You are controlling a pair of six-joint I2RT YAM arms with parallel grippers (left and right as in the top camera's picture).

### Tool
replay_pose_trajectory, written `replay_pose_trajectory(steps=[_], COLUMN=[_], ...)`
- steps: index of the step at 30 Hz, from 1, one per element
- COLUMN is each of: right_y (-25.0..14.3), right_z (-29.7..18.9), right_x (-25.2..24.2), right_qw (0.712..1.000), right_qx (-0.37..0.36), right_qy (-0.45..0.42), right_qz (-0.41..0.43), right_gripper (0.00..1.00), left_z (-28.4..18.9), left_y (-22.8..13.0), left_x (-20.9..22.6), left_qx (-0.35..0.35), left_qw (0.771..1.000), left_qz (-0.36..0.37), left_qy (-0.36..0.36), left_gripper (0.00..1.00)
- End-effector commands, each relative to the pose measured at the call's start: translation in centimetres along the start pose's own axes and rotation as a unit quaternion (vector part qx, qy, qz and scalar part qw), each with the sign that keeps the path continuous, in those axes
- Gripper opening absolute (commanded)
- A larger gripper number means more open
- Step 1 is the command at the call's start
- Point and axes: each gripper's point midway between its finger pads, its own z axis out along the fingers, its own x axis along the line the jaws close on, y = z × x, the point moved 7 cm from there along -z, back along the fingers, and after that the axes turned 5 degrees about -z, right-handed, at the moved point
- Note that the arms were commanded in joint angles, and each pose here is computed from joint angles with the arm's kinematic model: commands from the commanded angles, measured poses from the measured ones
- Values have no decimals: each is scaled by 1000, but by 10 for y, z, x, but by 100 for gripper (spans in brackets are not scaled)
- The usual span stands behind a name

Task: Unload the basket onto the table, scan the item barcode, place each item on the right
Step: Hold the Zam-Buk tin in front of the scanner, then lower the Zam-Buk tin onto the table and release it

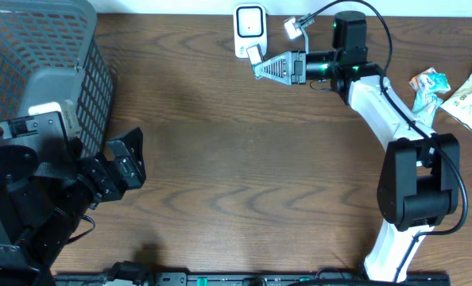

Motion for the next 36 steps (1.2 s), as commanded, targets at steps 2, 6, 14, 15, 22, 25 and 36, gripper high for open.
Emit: replay_pose_trajectory(steps=[2, 6, 14, 15, 22, 25, 36], right_y=[8, 0, -53, -59, -87, -98, -126], right_z=[7, 12, 0, -3, -5, -4, -10], right_x=[20, 14, -48, -52, -57, -58, -66], right_qw=[999, 999, 924, 907, 824, 803, 791], right_qx=[3, 12, 109, 127, 246, 286, 304], right_qy=[8, -17, -365, -401, -508, -518, -529], right_qz=[-37, -41, 15, 15, -51, -78, -51], right_gripper=[57, 57, 57, 56, 57, 57, 77], left_z=[-2, -2, -2, -2, -2, -2, -2], left_y=[2, 2, 2, 2, 2, 2, 2], left_x=[1, 1, 1, 1, 1, 1, 1], left_qx=[-6, -6, -6, -6, -6, -6, -6], left_qw=[1000, 1000, 1000, 1000, 1000, 1000, 1000], left_qz=[-6, -6, -6, -6, -6, -6, -6], left_qy=[6, 6, 6, 6, 6, 6, 6], left_gripper=[98, 98, 98, 98, 98, 98, 98])
